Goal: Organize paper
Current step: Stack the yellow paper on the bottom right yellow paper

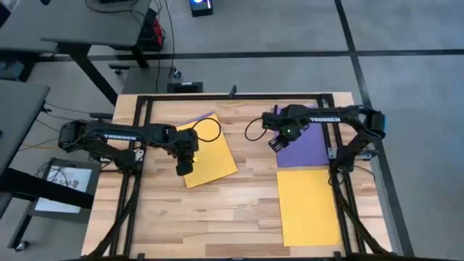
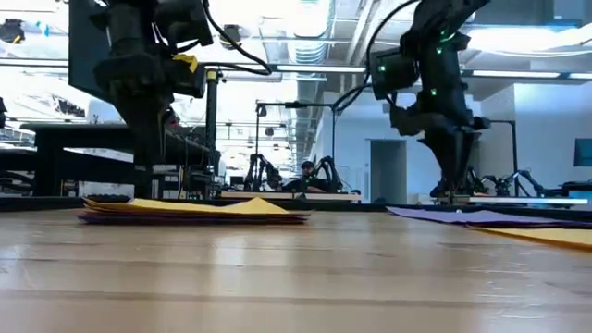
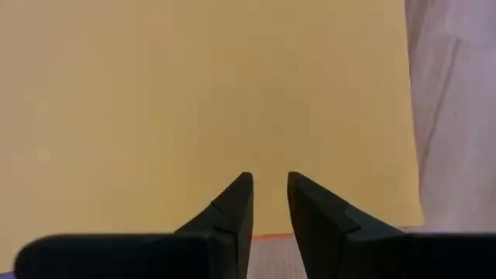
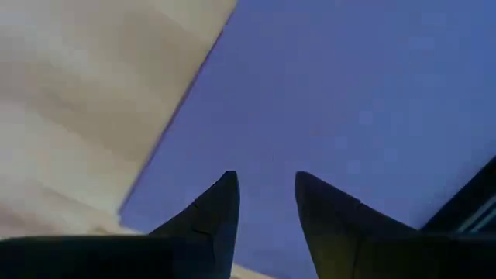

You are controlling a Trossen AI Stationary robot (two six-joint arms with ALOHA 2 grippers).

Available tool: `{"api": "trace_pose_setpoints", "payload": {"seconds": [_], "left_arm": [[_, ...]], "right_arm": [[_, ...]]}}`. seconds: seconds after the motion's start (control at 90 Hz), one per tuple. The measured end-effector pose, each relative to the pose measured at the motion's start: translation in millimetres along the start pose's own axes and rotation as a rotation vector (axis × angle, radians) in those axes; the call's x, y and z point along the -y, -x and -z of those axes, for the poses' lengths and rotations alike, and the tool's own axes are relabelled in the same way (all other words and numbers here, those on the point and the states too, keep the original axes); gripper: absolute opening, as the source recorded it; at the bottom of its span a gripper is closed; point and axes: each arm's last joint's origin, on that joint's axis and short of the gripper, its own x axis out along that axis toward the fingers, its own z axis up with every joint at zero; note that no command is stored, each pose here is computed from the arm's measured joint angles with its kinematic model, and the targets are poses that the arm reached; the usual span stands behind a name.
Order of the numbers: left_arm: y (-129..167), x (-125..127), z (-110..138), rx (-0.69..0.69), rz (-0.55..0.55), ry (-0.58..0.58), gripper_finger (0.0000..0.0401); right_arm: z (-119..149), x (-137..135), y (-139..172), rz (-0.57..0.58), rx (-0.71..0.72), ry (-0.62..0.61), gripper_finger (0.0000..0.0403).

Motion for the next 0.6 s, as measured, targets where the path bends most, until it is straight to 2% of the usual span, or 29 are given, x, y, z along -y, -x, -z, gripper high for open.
{"api": "trace_pose_setpoints", "payload": {"seconds": [0.222, 0.6], "left_arm": [[0.0, 0.0, 0.0, 0.0, 0.0, 0.026, 0.0066], [0.0, 0.0, 0.4, -0.004, -0.001, 0.05, 0.0066]], "right_arm": [[4.8, 27.2, -39.3, -0.002, -0.091, -0.11, 0.012], [12.9, 28.9, -70.4, -0.129, -0.072, -0.177, 0.012]]}}
